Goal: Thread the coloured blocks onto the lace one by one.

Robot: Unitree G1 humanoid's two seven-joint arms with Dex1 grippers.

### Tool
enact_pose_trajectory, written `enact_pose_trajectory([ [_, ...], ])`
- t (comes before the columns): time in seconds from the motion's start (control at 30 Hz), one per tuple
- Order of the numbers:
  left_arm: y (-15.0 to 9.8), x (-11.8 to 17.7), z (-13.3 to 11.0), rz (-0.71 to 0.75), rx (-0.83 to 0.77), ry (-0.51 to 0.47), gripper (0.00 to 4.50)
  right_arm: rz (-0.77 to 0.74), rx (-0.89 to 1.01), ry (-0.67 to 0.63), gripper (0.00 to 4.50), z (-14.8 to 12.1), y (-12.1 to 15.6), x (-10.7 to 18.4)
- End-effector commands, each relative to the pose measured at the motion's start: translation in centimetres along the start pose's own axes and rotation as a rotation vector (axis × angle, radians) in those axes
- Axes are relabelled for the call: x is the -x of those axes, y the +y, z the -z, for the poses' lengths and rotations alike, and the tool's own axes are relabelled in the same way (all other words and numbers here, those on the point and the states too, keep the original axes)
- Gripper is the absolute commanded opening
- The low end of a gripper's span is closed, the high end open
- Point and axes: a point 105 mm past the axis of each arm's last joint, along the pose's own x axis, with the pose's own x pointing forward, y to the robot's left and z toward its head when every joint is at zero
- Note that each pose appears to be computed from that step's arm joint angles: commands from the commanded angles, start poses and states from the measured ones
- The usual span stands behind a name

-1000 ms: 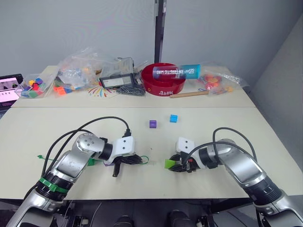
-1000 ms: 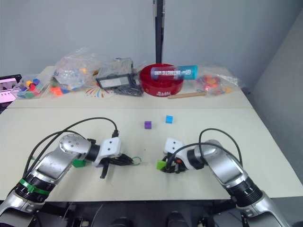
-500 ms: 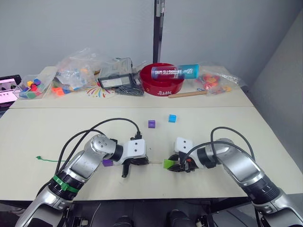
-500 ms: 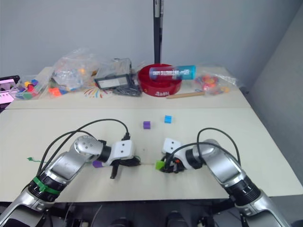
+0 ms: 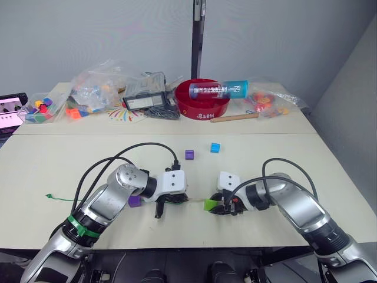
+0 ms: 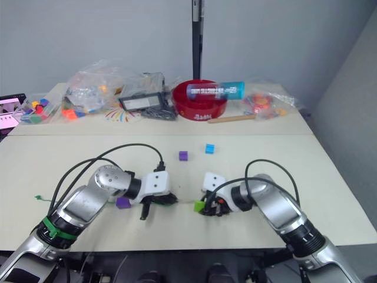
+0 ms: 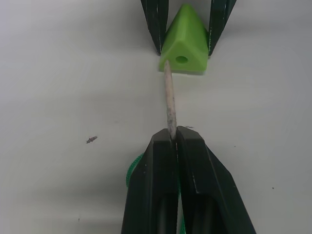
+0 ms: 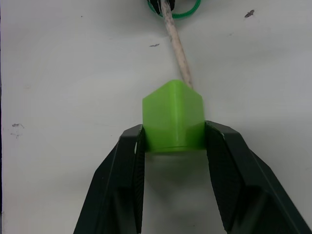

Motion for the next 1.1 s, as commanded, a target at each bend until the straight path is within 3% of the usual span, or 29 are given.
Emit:
enact_pose_trajectory([
  [0.03, -0.7, -0.2, -2.3, 0.044, -0.086, -0.042, 0.00, -0.044, -0.016, 0.008, 1.30, 0.2, 0.9, -0.9],
  [0.63, -0.6, 0.2, -3.0, 0.048, -0.108, -0.028, 0.00, -0.042, -0.022, 0.010, 1.30, 0.3, 0.9, -0.9],
  [0.8, -0.9, -1.2, -3.0, 0.091, -0.086, -0.065, 0.00, -0.031, -0.022, 0.001, 1.30, -0.1, 0.6, -1.0],
  [1.1, 0.1, -4.5, -3.4, 0.043, -0.069, -0.145, 0.00, -0.030, -0.025, -0.008, 1.30, -0.4, 0.8, -1.4],
])
